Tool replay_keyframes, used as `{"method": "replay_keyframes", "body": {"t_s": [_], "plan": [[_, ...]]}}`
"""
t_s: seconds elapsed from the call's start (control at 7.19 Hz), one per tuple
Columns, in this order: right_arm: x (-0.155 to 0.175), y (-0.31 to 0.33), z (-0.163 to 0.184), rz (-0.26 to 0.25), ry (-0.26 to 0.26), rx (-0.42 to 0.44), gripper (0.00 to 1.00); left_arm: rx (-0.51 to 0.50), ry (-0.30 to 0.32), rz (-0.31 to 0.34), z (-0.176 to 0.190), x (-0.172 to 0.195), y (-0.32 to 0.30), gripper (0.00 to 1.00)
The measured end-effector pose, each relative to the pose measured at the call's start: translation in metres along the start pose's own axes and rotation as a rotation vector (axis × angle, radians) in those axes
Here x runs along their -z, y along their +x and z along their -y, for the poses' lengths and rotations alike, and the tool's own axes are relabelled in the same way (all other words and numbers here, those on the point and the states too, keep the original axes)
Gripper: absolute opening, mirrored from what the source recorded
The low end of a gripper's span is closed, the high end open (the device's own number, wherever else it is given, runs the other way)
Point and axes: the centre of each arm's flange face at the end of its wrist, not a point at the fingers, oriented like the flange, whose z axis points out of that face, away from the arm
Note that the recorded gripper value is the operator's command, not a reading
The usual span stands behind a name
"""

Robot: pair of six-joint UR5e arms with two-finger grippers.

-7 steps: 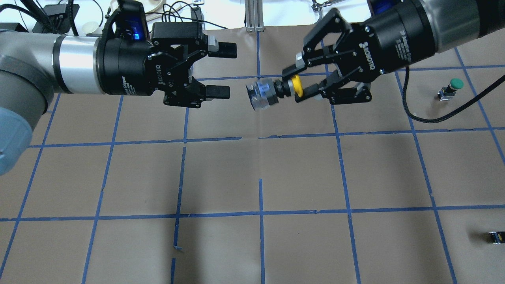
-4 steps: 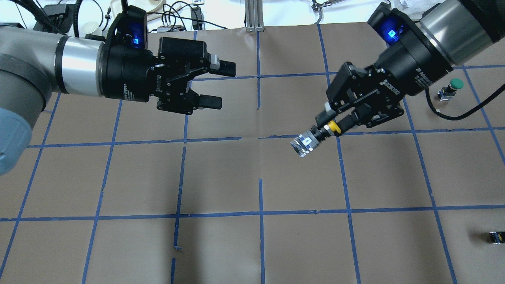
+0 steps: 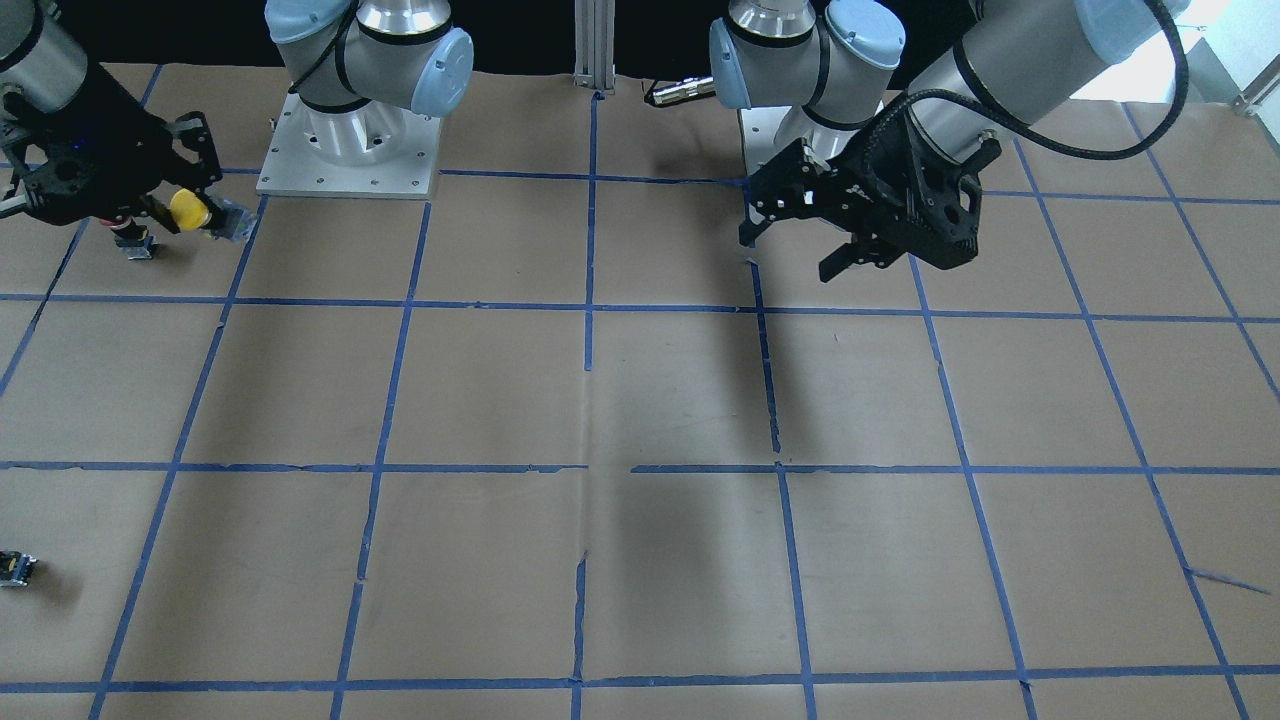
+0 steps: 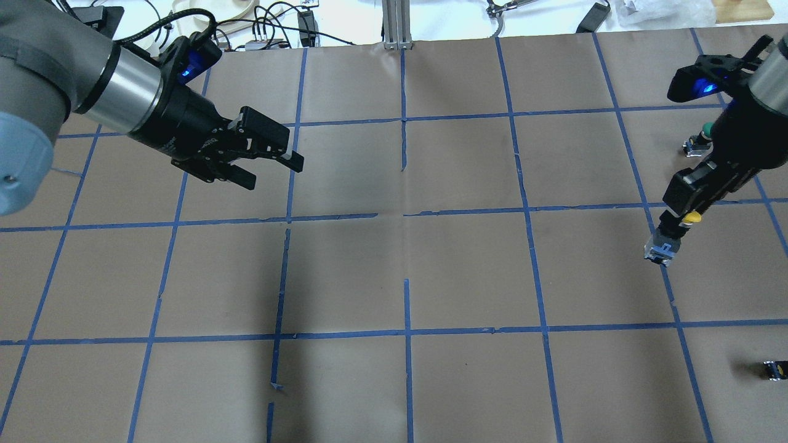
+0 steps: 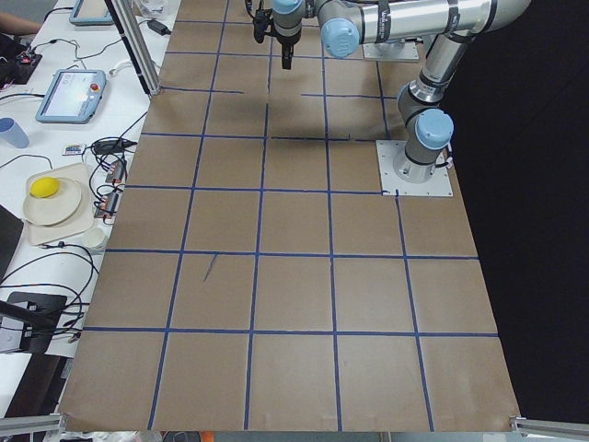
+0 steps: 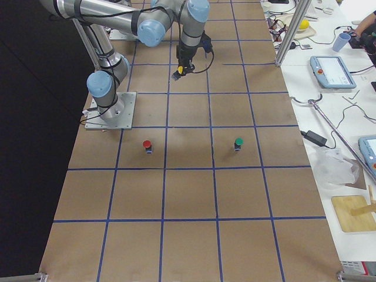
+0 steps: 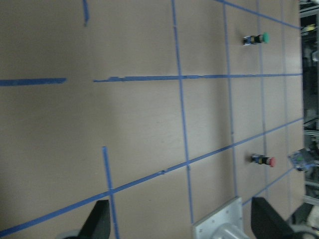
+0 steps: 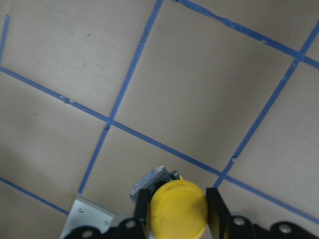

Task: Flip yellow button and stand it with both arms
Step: 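Stand the button upright with the right gripper while the left gripper withdraws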

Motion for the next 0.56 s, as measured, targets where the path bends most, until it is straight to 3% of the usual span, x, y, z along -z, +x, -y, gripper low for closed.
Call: {"method": "replay_keyframes", "body": {"t_s": [0.28,0.42,0.56], "plan": [[-0.049,0.071,-0.041,-0.038,0.105,0.170,0.05,-0.022,-0.012,0.253,0.019,0.027,-0.014,1.00],[-0.073,0.095,-0.060,-0.092,0.147,0.296,0.05,-0.034,-0.011,0.341,0.020,0.039,-0.013,1.00],[-0.087,0.107,-0.070,-0.154,0.161,0.436,0.05,-0.044,-0.010,0.388,0.017,0.044,-0.010,1.00]]}}
